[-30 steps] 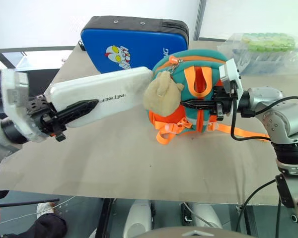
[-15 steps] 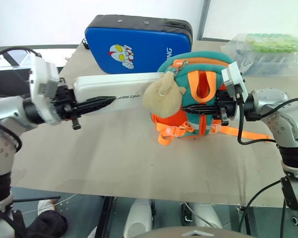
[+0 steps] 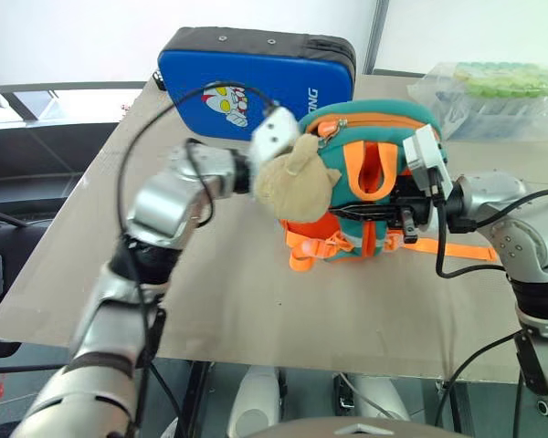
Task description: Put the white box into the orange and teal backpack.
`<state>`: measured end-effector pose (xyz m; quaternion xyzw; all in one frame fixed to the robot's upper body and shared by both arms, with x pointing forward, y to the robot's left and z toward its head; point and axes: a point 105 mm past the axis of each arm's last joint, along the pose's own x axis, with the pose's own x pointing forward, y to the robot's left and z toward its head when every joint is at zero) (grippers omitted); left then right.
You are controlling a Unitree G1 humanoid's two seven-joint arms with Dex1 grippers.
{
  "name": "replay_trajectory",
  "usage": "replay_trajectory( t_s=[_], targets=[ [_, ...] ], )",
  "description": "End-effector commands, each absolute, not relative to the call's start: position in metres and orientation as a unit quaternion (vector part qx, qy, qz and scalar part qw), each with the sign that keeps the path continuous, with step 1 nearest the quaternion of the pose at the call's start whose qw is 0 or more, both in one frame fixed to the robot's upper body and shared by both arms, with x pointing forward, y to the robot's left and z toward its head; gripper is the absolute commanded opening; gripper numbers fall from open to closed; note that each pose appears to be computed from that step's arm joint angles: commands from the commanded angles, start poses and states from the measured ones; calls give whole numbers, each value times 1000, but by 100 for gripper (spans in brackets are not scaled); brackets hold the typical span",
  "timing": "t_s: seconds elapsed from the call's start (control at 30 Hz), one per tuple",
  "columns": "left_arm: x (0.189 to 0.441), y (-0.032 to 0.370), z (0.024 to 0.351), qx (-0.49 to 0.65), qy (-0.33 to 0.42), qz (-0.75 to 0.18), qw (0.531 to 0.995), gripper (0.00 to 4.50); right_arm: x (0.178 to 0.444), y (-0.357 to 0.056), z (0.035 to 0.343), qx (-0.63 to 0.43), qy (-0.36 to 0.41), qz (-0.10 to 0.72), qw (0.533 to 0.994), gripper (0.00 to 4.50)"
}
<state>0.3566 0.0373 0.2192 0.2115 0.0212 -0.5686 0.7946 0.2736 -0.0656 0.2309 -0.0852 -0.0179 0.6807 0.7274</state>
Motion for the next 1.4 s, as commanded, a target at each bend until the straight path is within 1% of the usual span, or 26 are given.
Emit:
replay_trajectory(
  t_s=[0.03, 0.07, 0.13, 0.23, 0.27, 0.33, 0.43, 0.53, 0.63, 0.7, 0.77, 0.93, 1.03, 1.1, 1.2, 1.23, 1.27, 1.3, 1.37, 1.4],
  targets=[
    [367, 23, 212, 241, 15, -562, 791, 152, 267, -62, 238, -90, -34, 680, 727, 0],
    [369, 22, 210, 240, 16, -560, 793, 208, 267, -62, 237, -88, -32, 677, 730, 0],
    [366, 30, 212, 218, 14, -562, 797, 287, 270, -63, 235, -86, -25, 668, 739, 0],
    [361, 57, 231, 158, -1, -551, 819, 430, 280, -66, 231, -93, -18, 644, 759, 0],
    [359, 74, 237, 136, 2, -541, 830, 444, 286, -67, 230, -93, -20, 629, 772, 0],
    [353, 103, 243, 109, 12, -525, 844, 444, 300, -69, 229, -95, -22, 601, 793, 0],
    [335, 136, 264, 35, -7, -523, 852, 444, 312, -68, 224, -107, -19, 581, 806, 0],
    [310, 156, 279, -14, -18, -534, 845, 444, 319, -65, 225, -107, -22, 576, 810, 0],
    [291, 166, 276, -20, -5, -533, 846, 444, 322, -60, 227, -109, -24, 579, 807, 0],
    [284, 163, 273, -19, -4, -530, 847, 444, 322, -57, 229, -108, -26, 585, 803, 0],
    [278, 152, 271, -24, -8, -538, 842, 444, 322, -55, 230, -108, -26, 590, 800, 0],
    [276, 125, 267, -33, -15, -551, 834, 444, 321, -54, 229, -112, -25, 595, 796, 0],
    [288, 110, 258, -22, -5, -539, 842, 444, 321, -56, 228, -113, -24, 594, 796, 0],
    [292, 102, 256, -22, -4, -542, 840, 444, 320, -57, 227, -114, -23, 593, 797, 0],
    [289, 95, 253, -27, 5, -562, 826, 371, 318, -59, 226, -114, -22, 588, 800, 0],
    [288, 95, 252, -27, 5, -567, 824, 333, 318, -59, 225, -114, -22, 586, 802, 0],
    [288, 95, 253, -28, 5, -568, 822, 271, 318, -59, 225, -114, -21, 585, 803, 0],
    [288, 96, 254, -29, 4, -569, 822, 245, 319, -60, 224, -114, -21, 582, 805, 0],
    [289, 99, 256, -31, 2, -568, 822, 150, 320, -61, 224, -113, -20, 577, 809, 0],
    [289, 101, 258, -32, -1, -567, 823, 123, 322, -61, 223, -112, -19, 572, 812, 0]
  ],
)
